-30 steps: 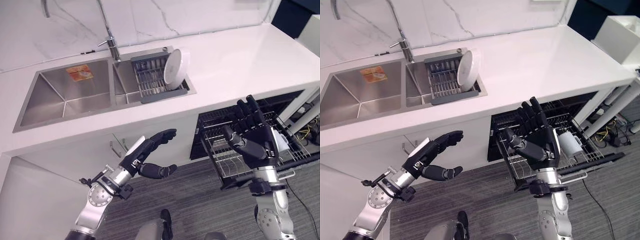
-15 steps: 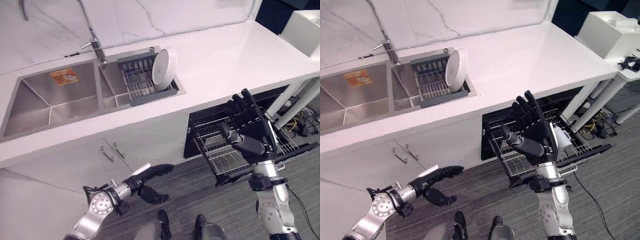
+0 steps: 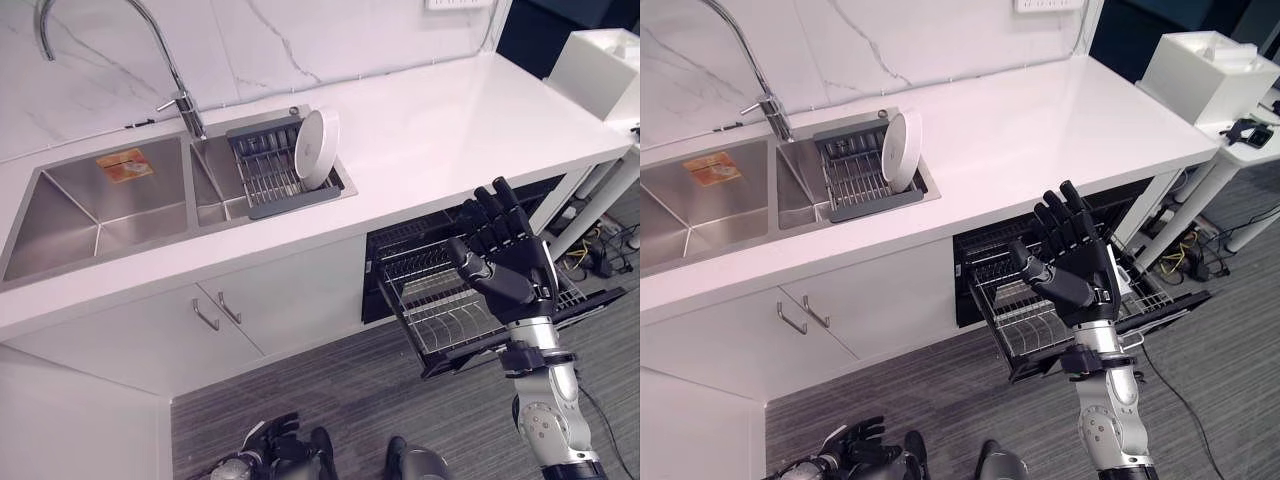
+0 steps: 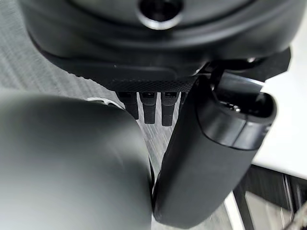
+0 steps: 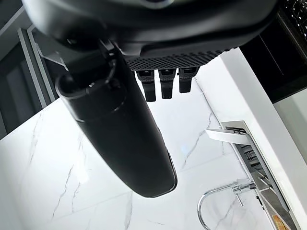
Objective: Place the dishes in the dishwasher.
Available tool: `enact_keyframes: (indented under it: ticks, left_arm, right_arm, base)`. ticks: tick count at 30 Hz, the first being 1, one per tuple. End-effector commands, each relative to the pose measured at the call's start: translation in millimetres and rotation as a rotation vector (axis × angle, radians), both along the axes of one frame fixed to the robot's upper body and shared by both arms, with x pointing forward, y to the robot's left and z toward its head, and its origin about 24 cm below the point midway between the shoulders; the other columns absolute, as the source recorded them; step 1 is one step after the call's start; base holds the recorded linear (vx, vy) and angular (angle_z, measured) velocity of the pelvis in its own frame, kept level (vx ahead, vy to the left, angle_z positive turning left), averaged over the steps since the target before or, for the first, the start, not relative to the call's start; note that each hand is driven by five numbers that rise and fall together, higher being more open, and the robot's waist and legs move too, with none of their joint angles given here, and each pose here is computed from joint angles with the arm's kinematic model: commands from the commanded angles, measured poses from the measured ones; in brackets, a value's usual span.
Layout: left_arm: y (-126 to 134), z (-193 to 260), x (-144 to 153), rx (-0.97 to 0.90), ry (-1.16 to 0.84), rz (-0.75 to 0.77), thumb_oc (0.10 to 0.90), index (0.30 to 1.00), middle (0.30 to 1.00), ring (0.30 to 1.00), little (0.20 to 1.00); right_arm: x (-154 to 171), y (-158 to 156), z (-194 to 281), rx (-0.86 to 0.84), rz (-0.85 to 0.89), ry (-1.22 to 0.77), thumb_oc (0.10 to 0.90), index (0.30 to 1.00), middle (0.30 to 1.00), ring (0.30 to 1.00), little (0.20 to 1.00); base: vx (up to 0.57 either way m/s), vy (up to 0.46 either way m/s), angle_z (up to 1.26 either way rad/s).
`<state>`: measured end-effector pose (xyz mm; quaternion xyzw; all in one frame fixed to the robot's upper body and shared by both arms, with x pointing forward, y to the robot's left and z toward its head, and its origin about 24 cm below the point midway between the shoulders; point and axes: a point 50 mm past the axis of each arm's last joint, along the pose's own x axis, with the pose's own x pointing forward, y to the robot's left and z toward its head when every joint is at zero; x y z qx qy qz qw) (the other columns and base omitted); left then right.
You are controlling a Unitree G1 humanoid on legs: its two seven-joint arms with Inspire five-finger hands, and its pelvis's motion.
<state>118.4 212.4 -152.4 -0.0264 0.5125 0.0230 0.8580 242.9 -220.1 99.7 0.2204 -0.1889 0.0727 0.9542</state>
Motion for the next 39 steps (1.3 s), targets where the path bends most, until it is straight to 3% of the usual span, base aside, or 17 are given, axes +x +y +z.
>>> enact_keyframes:
  ticks: [1, 3, 6, 7, 14, 23, 35, 39]
  left_arm:
    - [6.6, -7.8, -30.7, 0.002, 0.121, 0.079, 0.800, 0.900, 0.900, 0.900, 0.900]
    - [5.5, -14.3, -56.0, -0.042, 0.214, 0.121, 0.800, 0.900, 0.900, 0.900, 0.900]
    - [-14.8, -21.3, -86.9, -0.294, 0.418, 0.538, 0.800, 0.900, 0.900, 0.900, 0.900]
    - [-17.6, -22.1, -91.3, -0.316, 0.427, 0.565, 0.800, 0.900, 0.900, 0.900, 0.900]
    - [-10.1, -23.2, -106.3, -0.211, 0.448, 0.515, 0.800, 0.900, 0.900, 0.900, 0.900]
    - [-6.4, -23.3, -114.9, -0.171, 0.484, 0.507, 0.800, 0.900, 0.900, 0.900, 0.900]
    - [-3.2, -23.8, -118.9, -0.125, 0.479, 0.512, 0.800, 0.900, 0.900, 0.900, 0.900]
    - [-0.6, -23.5, -116.6, -0.072, 0.482, 0.406, 0.800, 0.900, 0.900, 0.900, 0.900]
  right_arm:
    - [1.2, 0.0, 65.8, -0.042, -0.001, -0.314, 0.800, 0.900, 0.900, 0.900, 0.900]
    - [1.7, 0.2, 66.1, -0.059, -0.011, -0.325, 0.800, 0.900, 0.900, 0.900, 0.900]
    - [0.2, -4.3, 64.5, -0.009, -0.007, -0.305, 0.800, 0.900, 0.900, 0.900, 0.900]
    - [1.0, -3.6, 63.6, 0.022, 0.007, -0.314, 0.800, 0.900, 0.900, 0.900, 0.900]
    - [-7.6, 0.5, 57.6, 0.046, 0.026, -0.336, 0.800, 0.900, 0.900, 0.900, 0.900]
    - [-6.9, -1.8, 52.2, 0.060, 0.045, -0.308, 0.800, 0.900, 0.900, 0.900, 0.900]
    - [-2.3, -5.4, 66.7, -0.033, 0.093, -0.310, 0.800, 0.900, 0.900, 0.900, 0.900]
    - [3.1, 3.6, 74.6, -0.100, 0.107, -0.329, 0.800, 0.900, 0.900, 0.900, 0.900]
  base:
    - [0.15, 0.215, -0.06]
    - [0.33, 0.361, -0.02]
    - [0.32, 0.334, -0.21]
    - [0.34, 0.349, -0.72]
    - [0.18, 0.143, -0.39]
    - [0.02, -0.181, -0.01]
    - [0.01, -0.150, 0.13]
    - [0.06, -0.025, 0.10]
